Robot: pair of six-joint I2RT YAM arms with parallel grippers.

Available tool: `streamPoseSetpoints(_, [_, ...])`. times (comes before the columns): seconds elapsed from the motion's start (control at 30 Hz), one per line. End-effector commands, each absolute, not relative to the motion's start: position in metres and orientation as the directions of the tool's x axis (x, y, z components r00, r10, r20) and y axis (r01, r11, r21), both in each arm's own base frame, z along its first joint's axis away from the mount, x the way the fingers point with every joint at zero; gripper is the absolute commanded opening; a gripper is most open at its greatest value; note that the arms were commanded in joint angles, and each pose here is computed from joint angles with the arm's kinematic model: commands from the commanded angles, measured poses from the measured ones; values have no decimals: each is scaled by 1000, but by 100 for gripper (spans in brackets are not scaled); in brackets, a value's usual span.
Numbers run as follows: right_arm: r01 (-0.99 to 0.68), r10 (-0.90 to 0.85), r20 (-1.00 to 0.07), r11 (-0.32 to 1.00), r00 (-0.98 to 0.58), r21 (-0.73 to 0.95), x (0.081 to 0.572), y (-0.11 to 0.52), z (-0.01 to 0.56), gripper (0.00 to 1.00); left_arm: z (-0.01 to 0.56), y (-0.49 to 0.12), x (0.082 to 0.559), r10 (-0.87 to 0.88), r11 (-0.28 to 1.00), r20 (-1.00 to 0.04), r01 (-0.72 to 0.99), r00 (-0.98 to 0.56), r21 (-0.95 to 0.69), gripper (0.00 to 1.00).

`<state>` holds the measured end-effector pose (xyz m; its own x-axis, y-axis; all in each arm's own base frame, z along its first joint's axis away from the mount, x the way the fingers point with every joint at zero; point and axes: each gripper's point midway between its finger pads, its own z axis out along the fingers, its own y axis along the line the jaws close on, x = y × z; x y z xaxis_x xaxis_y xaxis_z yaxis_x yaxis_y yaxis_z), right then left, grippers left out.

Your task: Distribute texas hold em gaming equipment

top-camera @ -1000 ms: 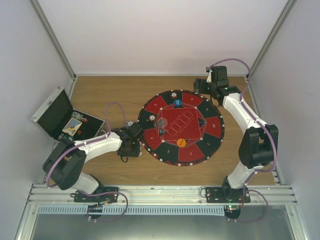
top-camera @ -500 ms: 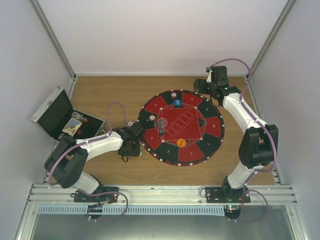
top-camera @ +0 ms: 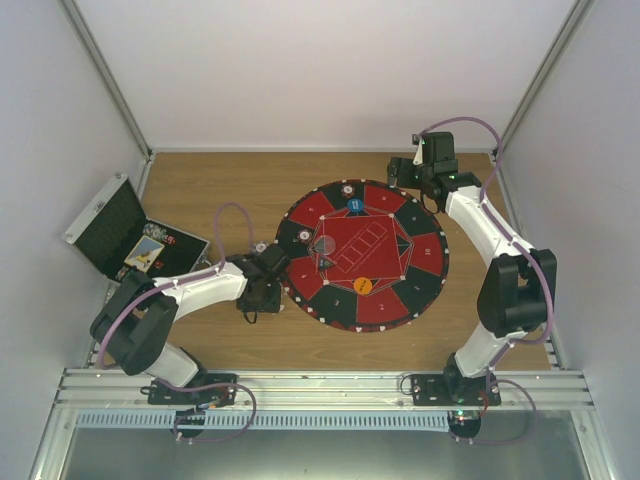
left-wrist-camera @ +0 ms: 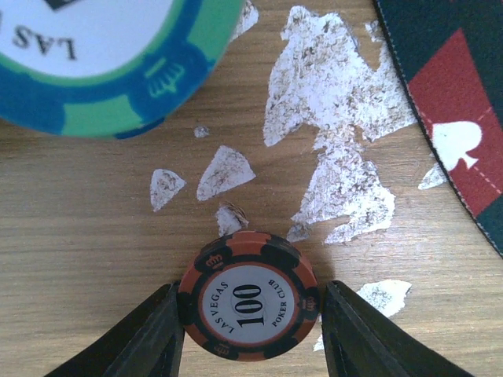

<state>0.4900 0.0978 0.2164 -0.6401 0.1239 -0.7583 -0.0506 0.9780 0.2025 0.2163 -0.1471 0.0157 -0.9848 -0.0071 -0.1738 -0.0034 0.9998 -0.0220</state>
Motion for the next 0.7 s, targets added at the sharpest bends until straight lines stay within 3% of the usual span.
streamPoseSetpoints(0.0, [-27,132,-751,981,-647,195,495,92,207,93,5,-145,208,1,1000,-126,3,-992,-19,51])
streamPoseSetpoints(0.27, [-28,124,-751,982,-648,186,495,91,206,93,-4,-142,195,-2,1000,-63,-1,-998,-13,49])
streamPoseSetpoints(0.67, [-27,122,-749,983,-651,183,496,90,204,93,-14,-135,183,-3,1000,-20,-3,-1000,1,32])
